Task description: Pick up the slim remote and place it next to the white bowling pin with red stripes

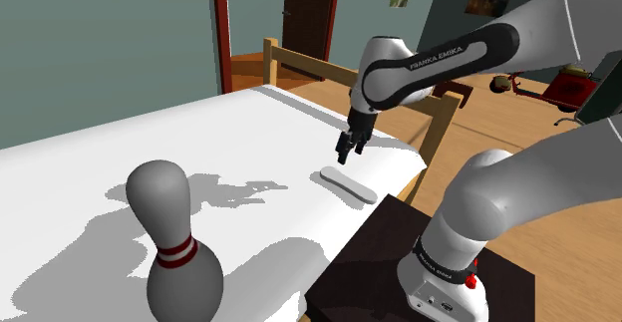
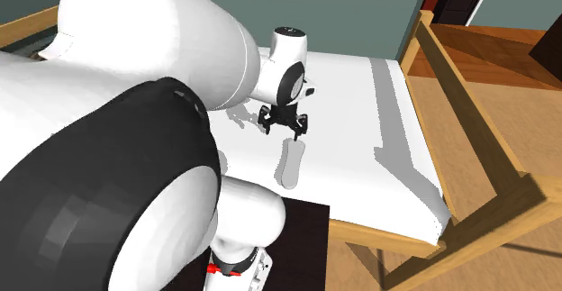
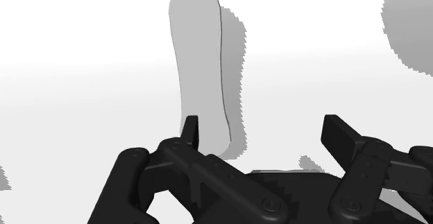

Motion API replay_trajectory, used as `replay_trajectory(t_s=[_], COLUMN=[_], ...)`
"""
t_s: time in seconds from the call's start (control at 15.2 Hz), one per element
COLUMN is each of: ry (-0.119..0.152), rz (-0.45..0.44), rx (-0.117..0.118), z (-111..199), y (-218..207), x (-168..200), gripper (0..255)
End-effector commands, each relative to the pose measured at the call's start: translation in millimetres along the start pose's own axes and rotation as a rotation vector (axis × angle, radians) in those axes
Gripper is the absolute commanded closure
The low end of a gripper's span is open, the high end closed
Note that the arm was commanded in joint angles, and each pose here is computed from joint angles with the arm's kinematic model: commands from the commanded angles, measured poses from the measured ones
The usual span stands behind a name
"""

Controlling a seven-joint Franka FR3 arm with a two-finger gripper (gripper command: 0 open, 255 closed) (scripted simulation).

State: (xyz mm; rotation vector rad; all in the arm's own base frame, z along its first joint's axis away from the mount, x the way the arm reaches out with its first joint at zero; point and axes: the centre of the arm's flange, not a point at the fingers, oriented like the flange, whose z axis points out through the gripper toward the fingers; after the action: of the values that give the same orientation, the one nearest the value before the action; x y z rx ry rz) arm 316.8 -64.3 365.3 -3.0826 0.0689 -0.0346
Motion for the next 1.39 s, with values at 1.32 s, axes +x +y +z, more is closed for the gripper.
replay_trajectory(t_s=[1.32], ry=[-0.011], rz=[-0.012], rx=[-0.039], z=[131], y=[44], x=[5], gripper=[0])
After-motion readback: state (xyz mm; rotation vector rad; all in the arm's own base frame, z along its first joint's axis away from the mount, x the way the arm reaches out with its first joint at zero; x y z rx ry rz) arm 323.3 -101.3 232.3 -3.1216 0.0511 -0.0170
